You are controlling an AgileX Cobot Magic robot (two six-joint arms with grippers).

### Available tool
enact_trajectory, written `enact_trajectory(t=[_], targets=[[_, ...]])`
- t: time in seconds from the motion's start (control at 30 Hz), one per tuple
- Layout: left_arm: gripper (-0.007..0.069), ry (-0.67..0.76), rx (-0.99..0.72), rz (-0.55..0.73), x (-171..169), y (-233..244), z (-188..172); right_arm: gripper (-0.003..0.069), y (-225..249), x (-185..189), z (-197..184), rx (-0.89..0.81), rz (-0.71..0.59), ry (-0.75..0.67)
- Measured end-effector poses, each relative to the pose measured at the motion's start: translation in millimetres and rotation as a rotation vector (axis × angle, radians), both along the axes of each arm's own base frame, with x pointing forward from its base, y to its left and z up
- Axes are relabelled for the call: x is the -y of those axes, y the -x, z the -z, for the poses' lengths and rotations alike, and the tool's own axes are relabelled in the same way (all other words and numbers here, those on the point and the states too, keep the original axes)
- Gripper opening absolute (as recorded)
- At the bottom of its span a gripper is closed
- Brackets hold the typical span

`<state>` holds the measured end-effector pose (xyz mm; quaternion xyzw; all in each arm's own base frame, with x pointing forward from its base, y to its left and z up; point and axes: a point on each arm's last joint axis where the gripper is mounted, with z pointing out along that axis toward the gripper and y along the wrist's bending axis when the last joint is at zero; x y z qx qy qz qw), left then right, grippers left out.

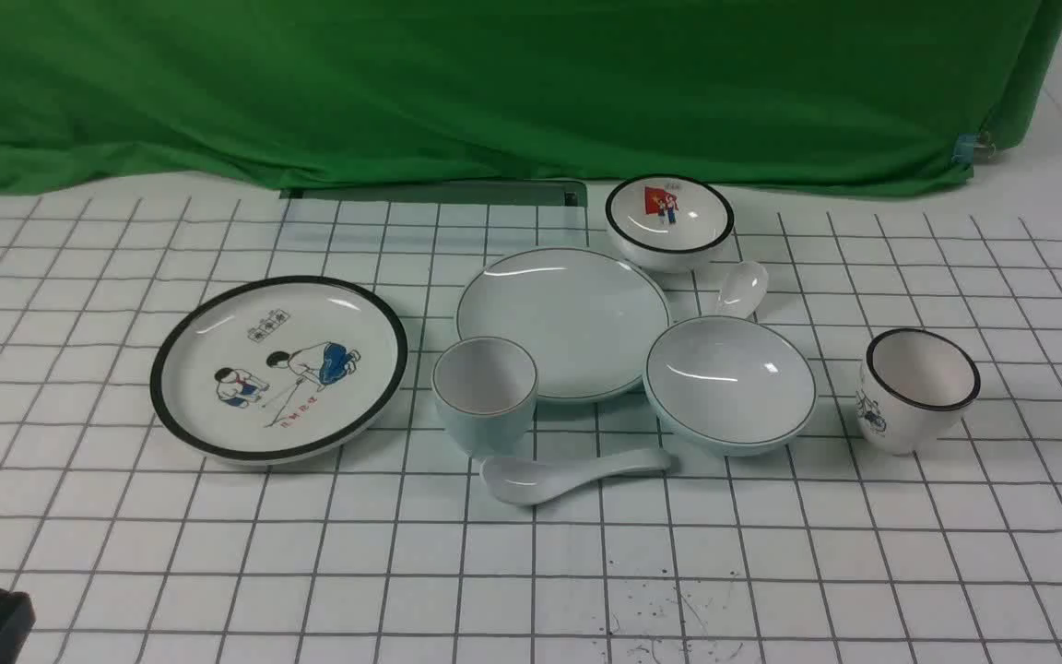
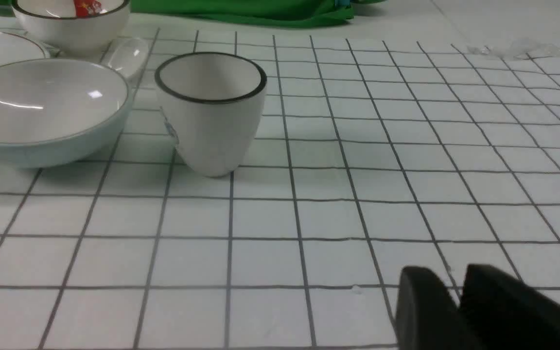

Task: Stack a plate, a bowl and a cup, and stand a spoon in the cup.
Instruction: Use the right arm to grab a blue rice bowl

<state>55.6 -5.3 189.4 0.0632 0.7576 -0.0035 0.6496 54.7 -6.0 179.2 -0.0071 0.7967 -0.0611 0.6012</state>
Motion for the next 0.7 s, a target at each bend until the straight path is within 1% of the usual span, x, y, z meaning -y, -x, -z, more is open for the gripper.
enact_trajectory(t=[0.37,0.7], targets=[[-0.0029,0.000,0.000,0.000,0.0,0.0,0.0,0.0174,0.0,0.0,0.0,0.000,0.000,0.000],[-0.0029,-0.030,0.002,-0.002,-0.6,0.0,0.0,0.0191,0.0,0.0,0.0,0.000,0.000,0.000]])
